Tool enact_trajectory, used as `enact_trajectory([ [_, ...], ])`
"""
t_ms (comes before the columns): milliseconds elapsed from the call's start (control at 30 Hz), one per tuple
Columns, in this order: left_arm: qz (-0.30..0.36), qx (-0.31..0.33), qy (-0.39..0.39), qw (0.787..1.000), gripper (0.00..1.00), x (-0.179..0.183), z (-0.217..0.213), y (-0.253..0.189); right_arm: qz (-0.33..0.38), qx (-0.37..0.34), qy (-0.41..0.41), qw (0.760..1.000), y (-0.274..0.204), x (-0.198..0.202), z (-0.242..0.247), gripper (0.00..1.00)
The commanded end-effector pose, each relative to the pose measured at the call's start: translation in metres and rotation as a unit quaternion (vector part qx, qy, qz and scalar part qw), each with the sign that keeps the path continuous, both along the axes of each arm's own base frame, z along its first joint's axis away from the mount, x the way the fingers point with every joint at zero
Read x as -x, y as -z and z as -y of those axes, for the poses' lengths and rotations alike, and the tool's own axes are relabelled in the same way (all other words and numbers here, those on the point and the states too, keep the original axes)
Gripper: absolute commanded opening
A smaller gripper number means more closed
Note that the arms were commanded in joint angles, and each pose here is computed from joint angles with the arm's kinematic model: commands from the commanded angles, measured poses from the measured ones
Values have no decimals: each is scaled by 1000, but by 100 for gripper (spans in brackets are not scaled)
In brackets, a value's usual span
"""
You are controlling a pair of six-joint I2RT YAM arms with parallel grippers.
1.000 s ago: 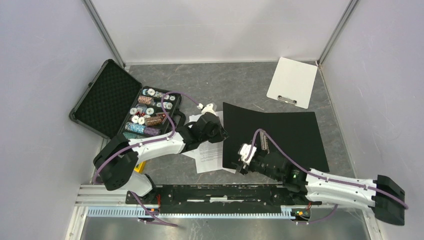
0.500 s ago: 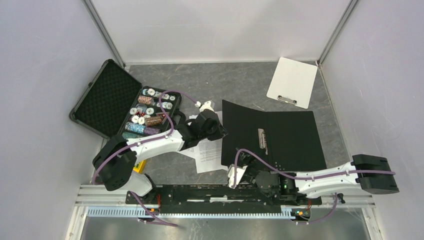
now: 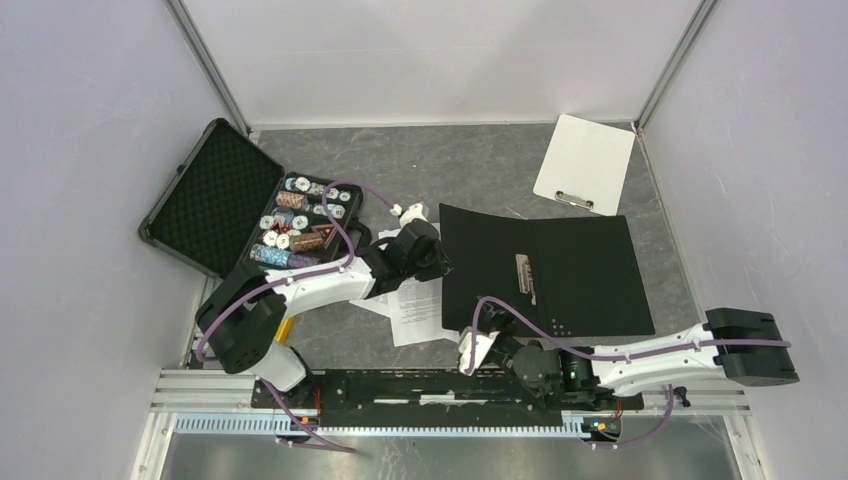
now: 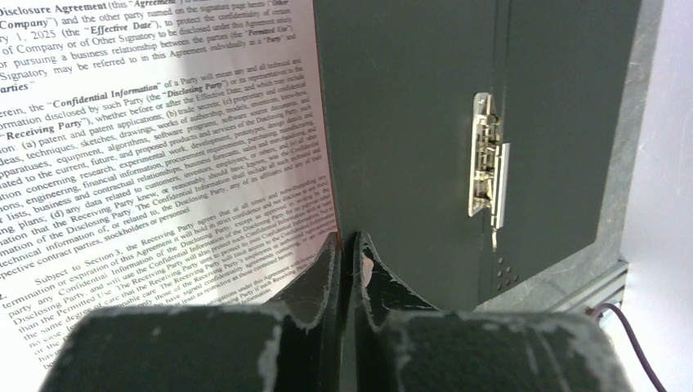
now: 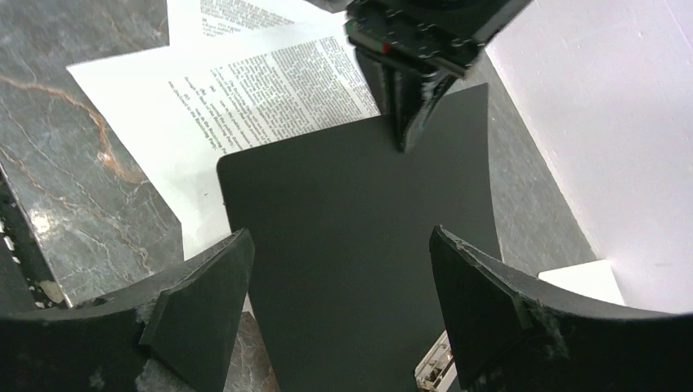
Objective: Put the files into the folder
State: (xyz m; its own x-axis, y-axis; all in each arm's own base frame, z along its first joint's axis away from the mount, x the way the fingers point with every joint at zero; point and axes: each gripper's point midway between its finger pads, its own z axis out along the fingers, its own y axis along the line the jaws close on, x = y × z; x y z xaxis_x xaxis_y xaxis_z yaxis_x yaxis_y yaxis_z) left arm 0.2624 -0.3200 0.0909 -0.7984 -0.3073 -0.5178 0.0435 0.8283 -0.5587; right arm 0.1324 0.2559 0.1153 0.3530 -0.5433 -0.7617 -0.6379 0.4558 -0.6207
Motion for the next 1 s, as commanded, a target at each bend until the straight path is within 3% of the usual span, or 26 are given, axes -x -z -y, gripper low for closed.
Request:
enact_trajectory([
  [0,1,-63,-27,998,15,-11,-20,26,-31,-79,19,996,-13,0,7,86],
  [233,13,-34,36,999,25,-8,3,18,-58,-160,29,985,-29,-6,14,87],
  [600,-20,-35,70,997,33,0,16,36,-81,-197,62,975,-35,-15,20,87],
  [733,-1,-74,89,993,52,-5,9,24,-94,-220,89,967,-41,-23,26,88],
  [833,28,-126,63,990,75,-11,-19,2,-122,-244,116,955,-44,-31,28,88],
  [967,31,-165,5,986,78,-13,-76,-15,-172,-271,129,938,-40,-37,22,88],
])
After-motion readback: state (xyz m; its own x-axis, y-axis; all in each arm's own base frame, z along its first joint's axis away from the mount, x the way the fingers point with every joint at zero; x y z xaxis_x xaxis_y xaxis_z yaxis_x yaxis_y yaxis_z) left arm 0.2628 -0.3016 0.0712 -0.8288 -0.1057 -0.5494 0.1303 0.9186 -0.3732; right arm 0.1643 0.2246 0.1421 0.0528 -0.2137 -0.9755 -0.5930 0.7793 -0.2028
